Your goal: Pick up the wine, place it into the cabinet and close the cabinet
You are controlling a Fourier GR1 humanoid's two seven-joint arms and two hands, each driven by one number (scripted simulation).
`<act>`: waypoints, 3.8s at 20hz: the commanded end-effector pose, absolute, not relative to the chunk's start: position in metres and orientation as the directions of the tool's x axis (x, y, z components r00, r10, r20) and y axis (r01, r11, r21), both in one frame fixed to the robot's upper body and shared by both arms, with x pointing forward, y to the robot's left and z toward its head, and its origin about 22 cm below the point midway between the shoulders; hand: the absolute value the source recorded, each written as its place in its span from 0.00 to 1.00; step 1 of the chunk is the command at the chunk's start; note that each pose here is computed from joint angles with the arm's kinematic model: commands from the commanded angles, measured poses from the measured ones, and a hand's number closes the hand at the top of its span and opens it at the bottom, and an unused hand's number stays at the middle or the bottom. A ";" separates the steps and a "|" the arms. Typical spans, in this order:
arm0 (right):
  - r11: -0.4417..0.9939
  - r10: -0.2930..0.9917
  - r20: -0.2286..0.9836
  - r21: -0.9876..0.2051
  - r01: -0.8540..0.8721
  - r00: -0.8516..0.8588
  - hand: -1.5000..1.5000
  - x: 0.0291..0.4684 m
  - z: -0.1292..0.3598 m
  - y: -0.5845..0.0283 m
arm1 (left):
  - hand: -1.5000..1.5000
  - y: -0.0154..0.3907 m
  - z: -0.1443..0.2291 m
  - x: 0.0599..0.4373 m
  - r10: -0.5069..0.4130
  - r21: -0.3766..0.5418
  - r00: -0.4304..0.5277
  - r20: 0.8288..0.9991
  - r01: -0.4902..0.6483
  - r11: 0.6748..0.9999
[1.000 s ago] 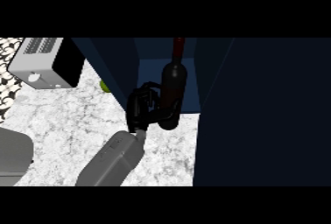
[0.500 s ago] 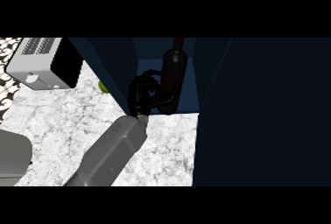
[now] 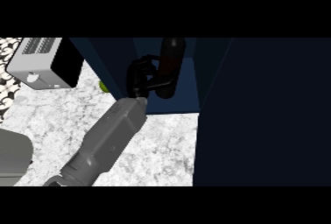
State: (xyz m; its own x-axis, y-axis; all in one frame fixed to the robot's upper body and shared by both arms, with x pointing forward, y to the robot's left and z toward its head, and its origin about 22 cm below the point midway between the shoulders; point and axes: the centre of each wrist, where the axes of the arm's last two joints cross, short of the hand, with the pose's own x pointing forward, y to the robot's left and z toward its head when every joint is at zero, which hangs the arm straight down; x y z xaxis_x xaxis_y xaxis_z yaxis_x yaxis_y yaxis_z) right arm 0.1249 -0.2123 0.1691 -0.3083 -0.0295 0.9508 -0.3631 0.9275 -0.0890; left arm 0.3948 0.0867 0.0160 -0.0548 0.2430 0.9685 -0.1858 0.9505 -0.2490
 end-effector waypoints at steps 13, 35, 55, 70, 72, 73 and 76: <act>0.909 -0.118 0.935 -0.034 -0.416 -0.335 0.00 0.107 0.187 -0.216 | 0.00 0.110 0.040 0.432 -0.139 0.096 -0.091 0.986 -0.369 0.924; 0.900 -0.134 0.925 -0.037 -0.434 -0.356 0.00 0.101 0.187 -0.211 | 0.00 0.140 0.007 0.423 -0.211 0.165 -0.104 0.972 -0.338 0.927; 0.909 -0.114 0.940 -0.032 -0.416 -0.323 0.00 0.082 0.194 -0.216 | 0.00 0.097 0.050 0.423 0.038 -0.069 -0.301 0.953 -0.092 0.993; 0.923 -0.121 0.922 -0.032 -0.384 -0.368 0.00 0.086 0.188 -0.216 | 0.00 0.092 0.026 0.331 0.192 -0.195 -0.293 0.937 0.021 0.981; 0.915 -0.105 0.935 -0.043 -0.402 -0.339 0.00 0.070 0.201 -0.218 | 0.00 0.096 0.045 0.335 0.191 -0.189 -0.293 0.937 0.034 0.981; 0.919 -0.108 0.935 -0.035 -0.392 -0.338 0.00 0.084 0.191 -0.216 | 0.00 0.087 0.028 0.306 0.207 -0.205 -0.293 0.934 0.038 0.978; 0.917 -0.123 0.928 -0.028 -0.397 -0.351 0.00 0.079 0.194 -0.213 | 0.00 0.082 0.035 0.287 0.231 -0.228 -0.286 0.930 0.043 0.973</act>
State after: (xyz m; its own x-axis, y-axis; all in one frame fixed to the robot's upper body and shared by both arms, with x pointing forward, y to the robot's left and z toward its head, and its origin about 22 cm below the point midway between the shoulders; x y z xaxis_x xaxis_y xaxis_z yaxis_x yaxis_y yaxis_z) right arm 0.1152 -0.2064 0.1602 -0.2818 -0.0734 0.9566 -0.3726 0.9272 -0.0386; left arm 0.3147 0.0898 0.0295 -0.2926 0.1954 0.9361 0.0335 0.9804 -0.1942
